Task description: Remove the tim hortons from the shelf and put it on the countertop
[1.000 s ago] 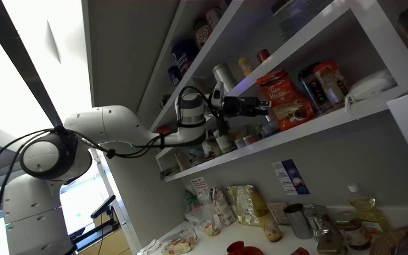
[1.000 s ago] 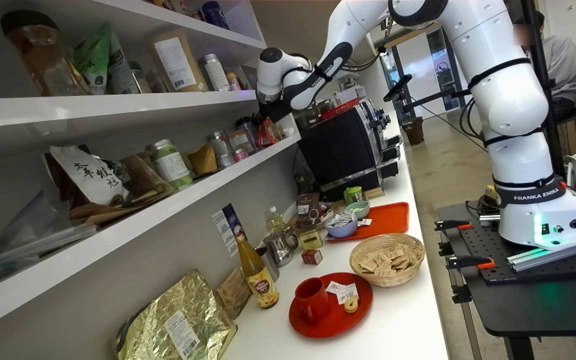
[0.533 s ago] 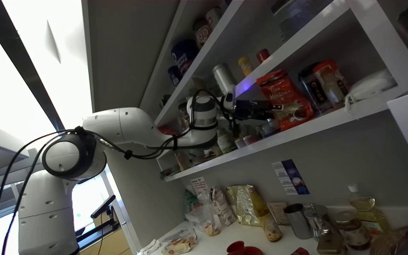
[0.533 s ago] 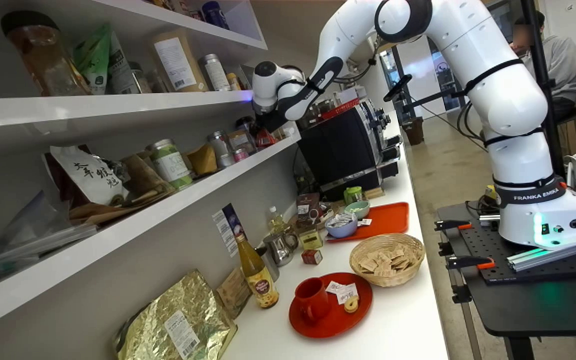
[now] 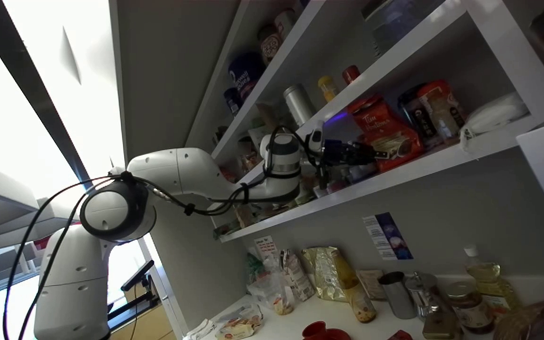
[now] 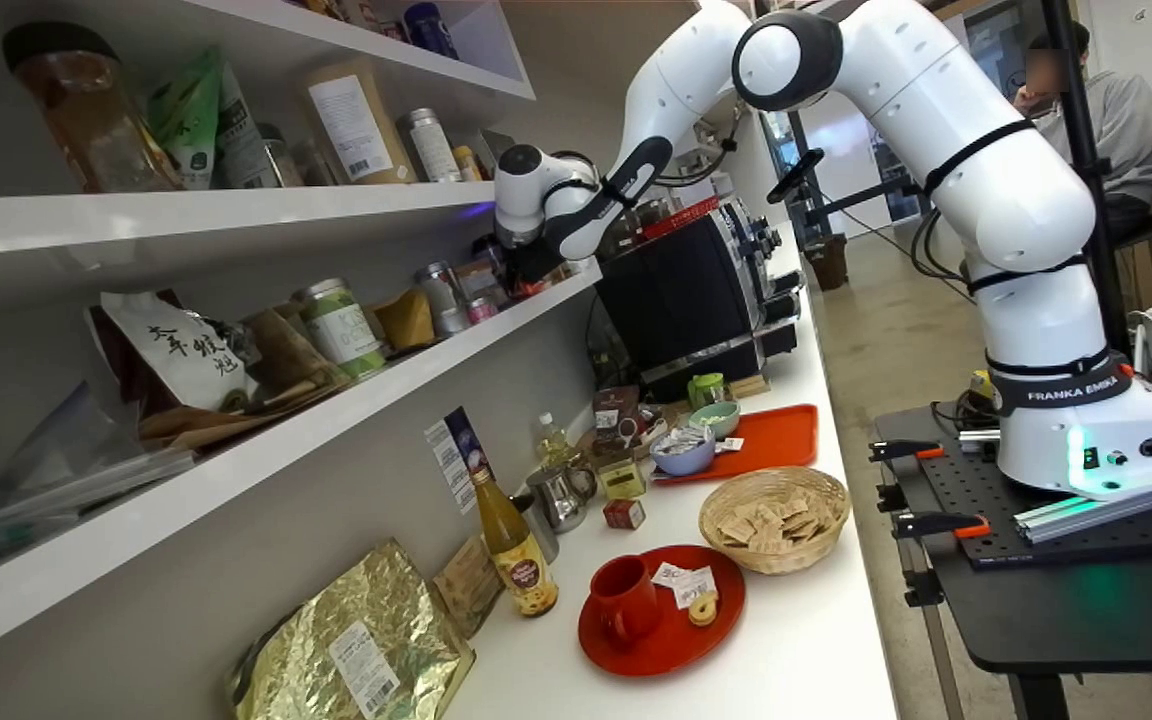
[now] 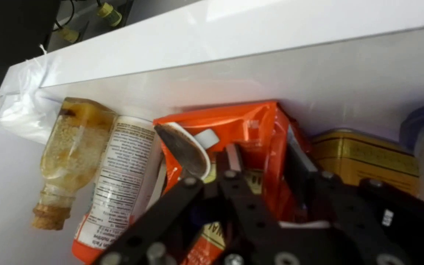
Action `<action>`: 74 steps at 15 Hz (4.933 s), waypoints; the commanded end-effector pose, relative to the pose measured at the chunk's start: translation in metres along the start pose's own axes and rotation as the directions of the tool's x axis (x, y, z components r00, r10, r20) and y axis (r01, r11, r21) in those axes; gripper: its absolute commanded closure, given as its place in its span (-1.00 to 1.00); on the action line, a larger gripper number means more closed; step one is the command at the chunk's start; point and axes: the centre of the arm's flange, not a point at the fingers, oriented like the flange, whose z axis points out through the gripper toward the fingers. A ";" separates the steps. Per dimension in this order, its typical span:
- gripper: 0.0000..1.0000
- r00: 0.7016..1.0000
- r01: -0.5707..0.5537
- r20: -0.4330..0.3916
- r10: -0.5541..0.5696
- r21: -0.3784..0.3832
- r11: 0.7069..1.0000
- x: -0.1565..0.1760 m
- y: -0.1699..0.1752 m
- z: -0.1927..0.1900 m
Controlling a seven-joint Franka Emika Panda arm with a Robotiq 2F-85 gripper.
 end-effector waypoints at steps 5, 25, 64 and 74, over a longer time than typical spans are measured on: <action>1.00 0.999 -0.012 0.041 0.011 0.014 1.000 0.002 0.010 -0.037; 0.99 0.930 0.157 0.303 -0.206 0.176 0.972 -0.163 0.004 -0.202; 0.99 0.712 0.614 -0.120 -0.692 0.584 0.531 -0.524 -0.360 -0.343; 0.99 0.695 0.674 -0.252 -0.673 0.552 0.490 -0.551 -0.393 -0.309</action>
